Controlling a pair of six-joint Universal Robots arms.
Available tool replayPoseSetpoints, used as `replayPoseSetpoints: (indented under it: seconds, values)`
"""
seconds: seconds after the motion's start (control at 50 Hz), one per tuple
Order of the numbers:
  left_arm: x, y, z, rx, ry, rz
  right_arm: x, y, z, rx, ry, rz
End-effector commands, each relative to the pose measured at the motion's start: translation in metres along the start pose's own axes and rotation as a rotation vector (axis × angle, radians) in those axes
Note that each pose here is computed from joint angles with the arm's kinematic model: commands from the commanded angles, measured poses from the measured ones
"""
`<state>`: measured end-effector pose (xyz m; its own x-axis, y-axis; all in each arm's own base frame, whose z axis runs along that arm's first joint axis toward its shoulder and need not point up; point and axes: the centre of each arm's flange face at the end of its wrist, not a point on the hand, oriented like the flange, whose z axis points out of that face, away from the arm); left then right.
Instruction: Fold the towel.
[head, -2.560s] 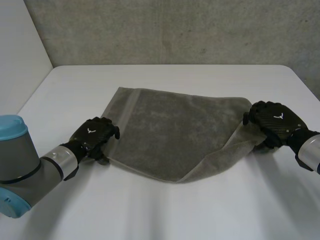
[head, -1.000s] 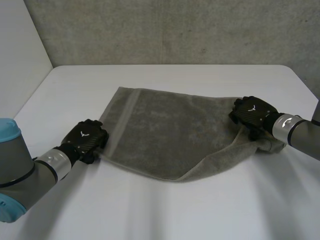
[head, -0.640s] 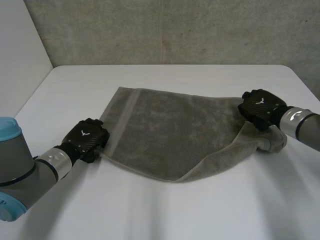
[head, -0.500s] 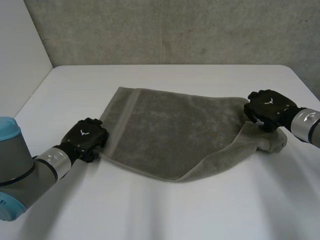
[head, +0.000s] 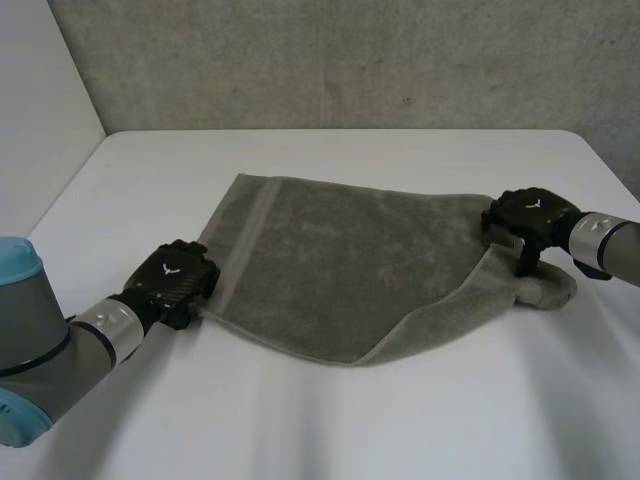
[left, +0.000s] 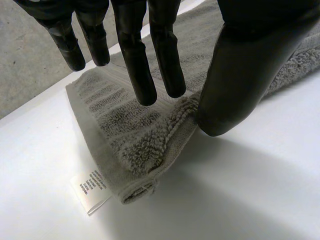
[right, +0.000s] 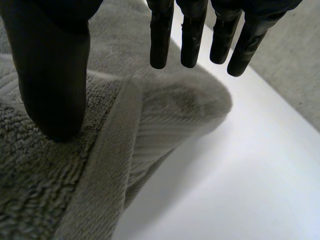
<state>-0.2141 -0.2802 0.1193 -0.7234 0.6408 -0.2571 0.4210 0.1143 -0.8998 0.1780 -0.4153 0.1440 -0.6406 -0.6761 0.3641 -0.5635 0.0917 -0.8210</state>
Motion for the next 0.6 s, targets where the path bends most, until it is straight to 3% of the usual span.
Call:
replayPoseSetpoints:
  seconds: [0.02, 0.6]
  values:
    - [0.0, -0.001, 0.0, 0.002, 0.0, 0.001, -0.006, 0.009, 0.003, -0.034, -0.031, 0.028]
    - [-0.001, -0.001, -0.001, 0.005, -0.002, 0.001, -0.016, 0.011, -0.013, -0.074, -0.086, 0.049]
